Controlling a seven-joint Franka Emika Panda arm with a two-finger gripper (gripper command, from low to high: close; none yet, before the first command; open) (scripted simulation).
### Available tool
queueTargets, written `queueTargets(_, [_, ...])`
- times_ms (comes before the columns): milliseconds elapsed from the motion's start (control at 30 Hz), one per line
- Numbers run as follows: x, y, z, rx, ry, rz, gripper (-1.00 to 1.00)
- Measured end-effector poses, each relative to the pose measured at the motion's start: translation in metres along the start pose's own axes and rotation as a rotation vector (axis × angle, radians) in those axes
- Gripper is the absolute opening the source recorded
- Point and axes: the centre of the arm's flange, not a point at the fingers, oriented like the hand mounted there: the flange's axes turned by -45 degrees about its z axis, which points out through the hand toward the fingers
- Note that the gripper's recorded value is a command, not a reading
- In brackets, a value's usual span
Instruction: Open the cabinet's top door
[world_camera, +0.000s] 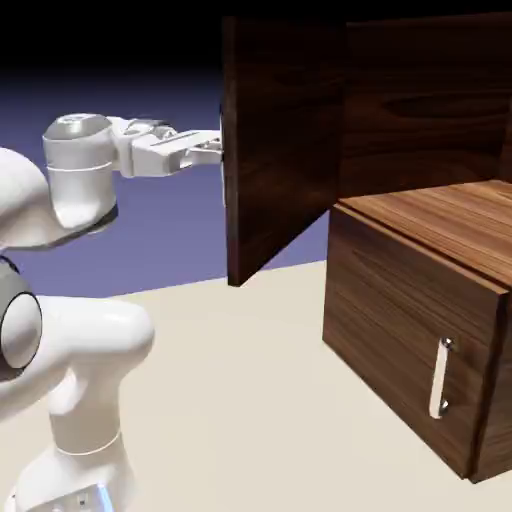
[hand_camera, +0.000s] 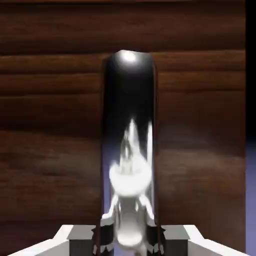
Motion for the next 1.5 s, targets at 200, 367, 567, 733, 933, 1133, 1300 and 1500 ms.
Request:
queueTargets(200, [0.0, -0.019, -0.05, -0.112, 0.001, 0.0, -1.0])
queueTargets(367, [0.0, -0.04, -0.091, -0.205, -0.003, 0.002, -1.0])
queueTargets(567, [-0.001, -0.056, -0.116, -0.229, -0.027, 0.021, -1.0])
queueTargets(733, [0.002, -0.057, -0.113, -0.207, -0.036, 0.037, -1.0])
queueTargets(933, [0.004, -0.052, -0.106, -0.189, -0.028, 0.04, -1.0])
queueTargets(1133, [0.003, -0.046, -0.099, -0.193, -0.009, 0.023, -1.0])
queueTargets(1300, [0.001, -0.042, -0.095, -0.207, 0.0, 0.007, -1.0])
queueTargets(1500, [0.0, -0.042, -0.096, -0.221, -0.001, 0.0, -1.0])
